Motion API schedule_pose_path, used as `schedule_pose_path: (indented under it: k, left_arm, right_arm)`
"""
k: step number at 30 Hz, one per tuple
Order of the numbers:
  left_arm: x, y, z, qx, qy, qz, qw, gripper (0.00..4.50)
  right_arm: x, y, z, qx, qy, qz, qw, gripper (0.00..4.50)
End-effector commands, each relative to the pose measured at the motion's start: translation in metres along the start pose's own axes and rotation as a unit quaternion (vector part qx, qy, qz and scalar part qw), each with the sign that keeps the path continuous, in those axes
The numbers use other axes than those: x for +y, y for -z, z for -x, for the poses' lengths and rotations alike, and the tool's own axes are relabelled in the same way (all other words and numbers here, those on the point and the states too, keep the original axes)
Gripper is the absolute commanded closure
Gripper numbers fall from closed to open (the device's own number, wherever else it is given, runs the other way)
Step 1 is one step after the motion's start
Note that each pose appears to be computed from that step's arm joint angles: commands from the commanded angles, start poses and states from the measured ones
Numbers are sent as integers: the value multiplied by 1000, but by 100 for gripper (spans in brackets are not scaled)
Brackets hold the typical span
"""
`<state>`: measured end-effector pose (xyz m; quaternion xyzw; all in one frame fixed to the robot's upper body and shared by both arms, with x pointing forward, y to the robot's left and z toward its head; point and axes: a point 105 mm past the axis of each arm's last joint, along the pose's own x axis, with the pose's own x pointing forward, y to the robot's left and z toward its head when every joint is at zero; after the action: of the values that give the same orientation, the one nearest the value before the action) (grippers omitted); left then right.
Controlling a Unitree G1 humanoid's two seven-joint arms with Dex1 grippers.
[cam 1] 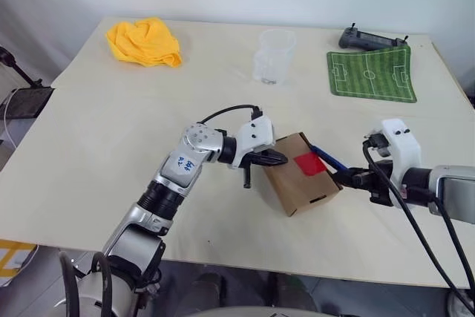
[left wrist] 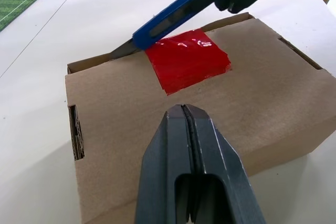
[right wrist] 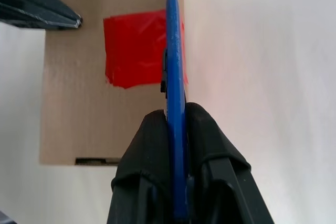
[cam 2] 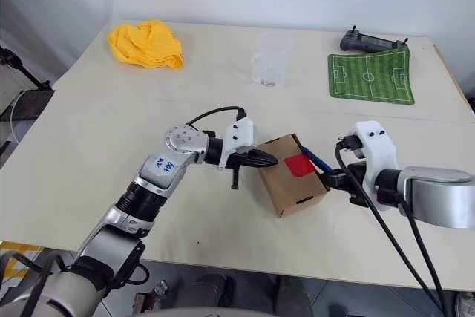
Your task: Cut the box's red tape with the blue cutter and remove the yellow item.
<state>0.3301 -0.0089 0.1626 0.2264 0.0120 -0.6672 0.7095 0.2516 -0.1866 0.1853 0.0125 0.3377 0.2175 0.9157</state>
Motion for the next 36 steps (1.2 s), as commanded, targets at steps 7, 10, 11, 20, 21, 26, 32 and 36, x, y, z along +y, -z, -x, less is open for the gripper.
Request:
schedule_pose_path:
  k: [7,10,11,20,21,26,32,36]
  left_arm:
    - [-4,-2,-13,4,14,-9,1000,450]
    - [-4,0,-15,11,16,-13,1000,450]
    - [-4,0,-16,14,17,-13,1000,450]
    - [-11,7,-22,28,24,2,999,450]
    - [-12,8,-23,28,24,3,999,450]
    - [-13,8,-25,28,23,5,999,450]
    - [-15,8,-28,25,21,9,999,450]
    - [-16,8,-29,23,18,12,1000,450]
  right_arm:
    - [0,-6,11,17,-4,27,999,432]
    - [0,-5,11,25,-9,30,999,432]
    - [0,-5,12,29,-10,30,999,432]
    - [-6,-1,13,63,-22,21,998,432]
    - [-6,-1,13,65,-25,18,997,432]
    - [-10,2,13,81,-28,8,996,432]
    - [-16,12,21,126,-41,-8,991,432]
    - [-15,17,26,152,-50,-10,987,432]
